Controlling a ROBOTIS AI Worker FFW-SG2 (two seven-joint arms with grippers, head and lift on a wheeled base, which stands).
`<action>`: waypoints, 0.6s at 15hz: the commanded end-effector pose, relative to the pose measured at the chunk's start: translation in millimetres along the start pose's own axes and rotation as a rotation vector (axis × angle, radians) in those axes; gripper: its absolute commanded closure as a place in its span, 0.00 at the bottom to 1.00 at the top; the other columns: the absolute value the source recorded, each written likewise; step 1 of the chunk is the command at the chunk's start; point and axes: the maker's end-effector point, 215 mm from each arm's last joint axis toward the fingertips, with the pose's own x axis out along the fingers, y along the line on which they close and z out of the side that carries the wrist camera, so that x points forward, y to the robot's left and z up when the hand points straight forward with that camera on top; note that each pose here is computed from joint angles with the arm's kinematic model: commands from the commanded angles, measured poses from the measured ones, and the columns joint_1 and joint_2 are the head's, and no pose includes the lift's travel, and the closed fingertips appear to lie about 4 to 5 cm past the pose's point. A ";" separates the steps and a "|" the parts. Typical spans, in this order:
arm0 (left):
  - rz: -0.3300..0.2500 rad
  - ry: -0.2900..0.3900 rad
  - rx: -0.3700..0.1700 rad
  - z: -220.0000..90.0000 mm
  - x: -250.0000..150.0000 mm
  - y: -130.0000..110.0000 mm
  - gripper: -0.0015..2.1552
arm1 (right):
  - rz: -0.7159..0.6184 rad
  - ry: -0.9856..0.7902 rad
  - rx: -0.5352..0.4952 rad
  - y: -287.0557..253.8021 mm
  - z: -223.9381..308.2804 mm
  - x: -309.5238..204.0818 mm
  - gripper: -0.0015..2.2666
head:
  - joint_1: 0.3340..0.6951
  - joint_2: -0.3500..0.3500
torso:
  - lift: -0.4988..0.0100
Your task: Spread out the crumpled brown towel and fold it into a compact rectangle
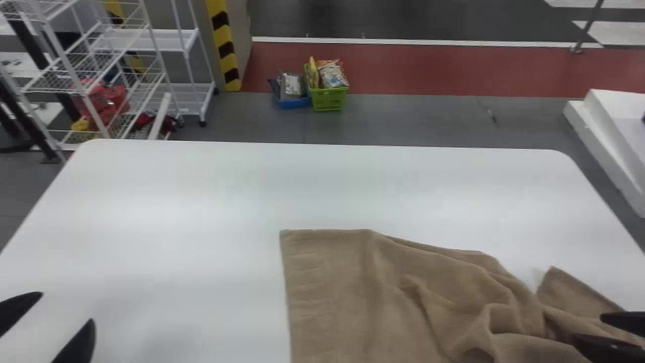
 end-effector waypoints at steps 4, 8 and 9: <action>0.010 -0.001 -0.005 -0.7 -1.5 2.0 0.06 | 0.190 0.162 -0.101 124.4 -8.4 98.1 0.15 | 1.00 0.96 | 0.73; 0.025 0.001 -0.007 -1.9 -6.7 7.8 0.06 | 0.106 0.251 -0.110 124.8 -19.1 122.8 0.22 | 1.00 1.00 | 0.73; 0.031 0.000 -0.012 -3.3 -9.5 9.9 0.06 | 0.105 0.229 -0.062 118.4 -11.8 116.6 0.22 | 1.00 1.00 | 0.73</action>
